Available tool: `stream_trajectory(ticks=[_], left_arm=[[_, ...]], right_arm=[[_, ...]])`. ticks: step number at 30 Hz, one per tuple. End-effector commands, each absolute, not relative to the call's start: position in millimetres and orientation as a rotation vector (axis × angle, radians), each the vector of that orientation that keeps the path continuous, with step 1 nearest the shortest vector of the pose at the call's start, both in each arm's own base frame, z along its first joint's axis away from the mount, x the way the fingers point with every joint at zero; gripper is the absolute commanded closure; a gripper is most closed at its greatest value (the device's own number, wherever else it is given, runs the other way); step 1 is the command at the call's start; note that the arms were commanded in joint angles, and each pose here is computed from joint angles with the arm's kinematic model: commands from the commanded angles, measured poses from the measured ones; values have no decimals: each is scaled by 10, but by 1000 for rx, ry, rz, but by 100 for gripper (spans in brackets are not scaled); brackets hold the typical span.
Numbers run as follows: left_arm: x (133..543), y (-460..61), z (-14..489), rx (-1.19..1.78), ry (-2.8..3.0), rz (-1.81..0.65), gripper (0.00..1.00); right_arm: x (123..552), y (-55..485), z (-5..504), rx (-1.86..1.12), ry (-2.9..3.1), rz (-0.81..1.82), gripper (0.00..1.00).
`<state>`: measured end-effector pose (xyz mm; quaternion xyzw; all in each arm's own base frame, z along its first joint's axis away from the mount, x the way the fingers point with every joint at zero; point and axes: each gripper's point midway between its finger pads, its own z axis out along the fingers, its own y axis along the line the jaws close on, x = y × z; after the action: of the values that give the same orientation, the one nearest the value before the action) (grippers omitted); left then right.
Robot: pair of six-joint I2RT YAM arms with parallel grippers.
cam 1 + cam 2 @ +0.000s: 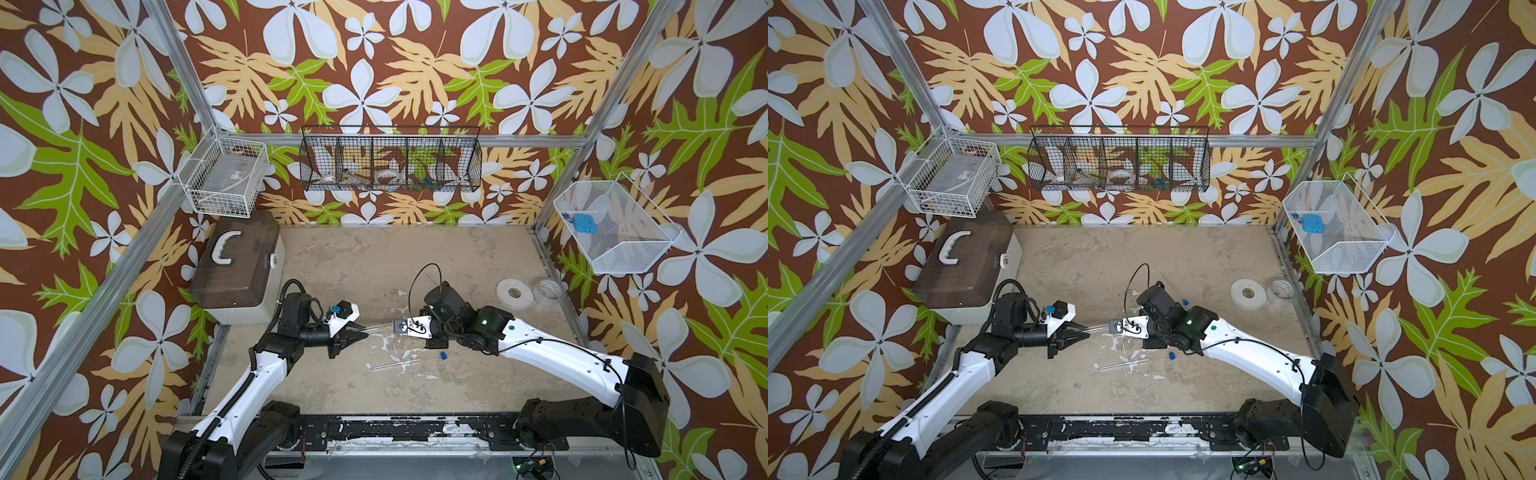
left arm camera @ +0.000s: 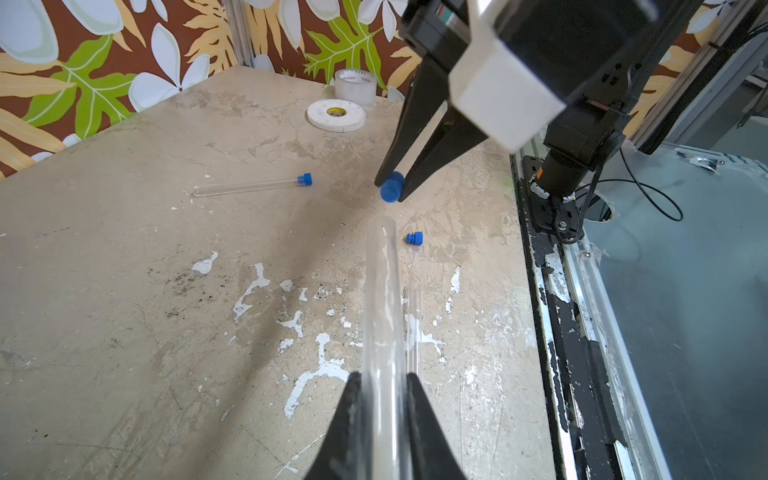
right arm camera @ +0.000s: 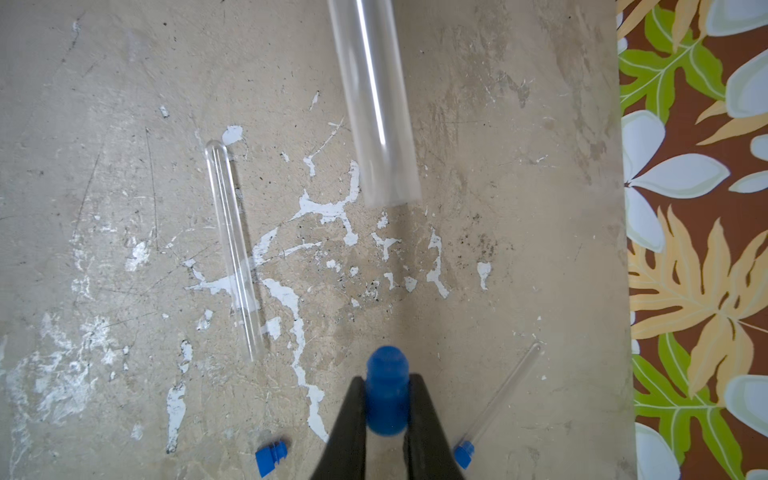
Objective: Insert stoppers into test tubes
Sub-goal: Insert the stopper into the test tube.
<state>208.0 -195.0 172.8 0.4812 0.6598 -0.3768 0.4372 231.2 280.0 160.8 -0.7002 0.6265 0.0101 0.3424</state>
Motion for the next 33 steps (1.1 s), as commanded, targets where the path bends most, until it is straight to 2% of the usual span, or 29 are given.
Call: stream_trajectory(ticks=[1, 33], left_arm=[[2015, -2003, 1772, 1220, 1607, -989, 100], [1933, -2102, 1729, 1230, 1606, -1065, 100]], right_arm=[[2343, 2850, 1722, -1807, 1556, -19, 86], [2190, 3082, 1656, -1881, 1501, 15, 87]])
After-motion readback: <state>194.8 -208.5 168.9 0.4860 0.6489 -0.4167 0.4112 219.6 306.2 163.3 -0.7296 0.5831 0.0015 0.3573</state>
